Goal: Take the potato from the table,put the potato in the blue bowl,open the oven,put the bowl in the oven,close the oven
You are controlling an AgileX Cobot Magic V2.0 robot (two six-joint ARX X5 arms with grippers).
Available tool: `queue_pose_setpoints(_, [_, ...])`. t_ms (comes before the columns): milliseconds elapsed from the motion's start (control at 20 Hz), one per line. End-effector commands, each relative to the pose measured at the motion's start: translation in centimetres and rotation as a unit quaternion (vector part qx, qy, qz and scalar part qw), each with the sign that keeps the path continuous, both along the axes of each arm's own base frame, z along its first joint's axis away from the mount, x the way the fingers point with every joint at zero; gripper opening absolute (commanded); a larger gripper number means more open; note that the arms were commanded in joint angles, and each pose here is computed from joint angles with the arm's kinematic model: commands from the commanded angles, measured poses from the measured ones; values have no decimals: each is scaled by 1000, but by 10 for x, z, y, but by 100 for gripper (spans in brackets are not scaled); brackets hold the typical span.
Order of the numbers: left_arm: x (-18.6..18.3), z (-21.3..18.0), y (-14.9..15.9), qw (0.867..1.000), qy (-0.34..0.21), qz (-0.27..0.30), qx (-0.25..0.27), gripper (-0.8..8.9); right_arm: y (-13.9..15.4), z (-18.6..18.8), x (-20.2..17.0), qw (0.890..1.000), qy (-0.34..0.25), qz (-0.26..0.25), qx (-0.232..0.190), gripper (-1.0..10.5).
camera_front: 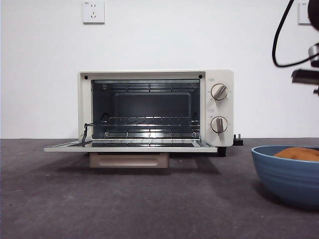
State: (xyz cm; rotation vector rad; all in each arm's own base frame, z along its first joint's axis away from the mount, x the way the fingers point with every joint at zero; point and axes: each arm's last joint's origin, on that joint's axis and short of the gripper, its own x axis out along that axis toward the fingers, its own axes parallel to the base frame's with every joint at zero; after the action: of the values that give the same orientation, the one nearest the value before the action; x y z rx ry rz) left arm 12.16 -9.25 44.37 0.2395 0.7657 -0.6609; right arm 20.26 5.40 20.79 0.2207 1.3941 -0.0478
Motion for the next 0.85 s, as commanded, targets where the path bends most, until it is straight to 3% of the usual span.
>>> queue_pose_setpoints(50, [-1, -1, 1, 1000, -2, -4, 6, -5, 1, -12, 3, 1000, 24, -5, -8, 186])
queue_pose_setpoints(150, [-1, -1, 1, 1000, -2, -4, 6, -5, 1, -20, 7, 999, 43, -5, -15, 138])
queue_pose_setpoints(200, [-2, -1, 1, 1000, -2, -4, 6, -5, 1, -21, 8, 999, 46, -5, -18, 25])
queue_pose_setpoints(250, [-2, 0, 2, 1000, -3, -4, 5, -5, 2, -22, 8, 999, 44, -6, -17, -16])
queue_pose_setpoints(450, [-2, 0, 2, 1000, -4, -5, 6, -5, 2, -20, 6, 997, 60, -41, 5, -17])
queue_pose_setpoints(700, [-1, 0, 3, 999, -28, -7, 36, -5, 11, -4, 10, 983, 86, -122, 107, -17])
queue_pose_setpoints(850, [-1, 0, 3, 998, -37, -4, 49, -5, 23, 27, 22, 983, 42, -148, 105, -17])
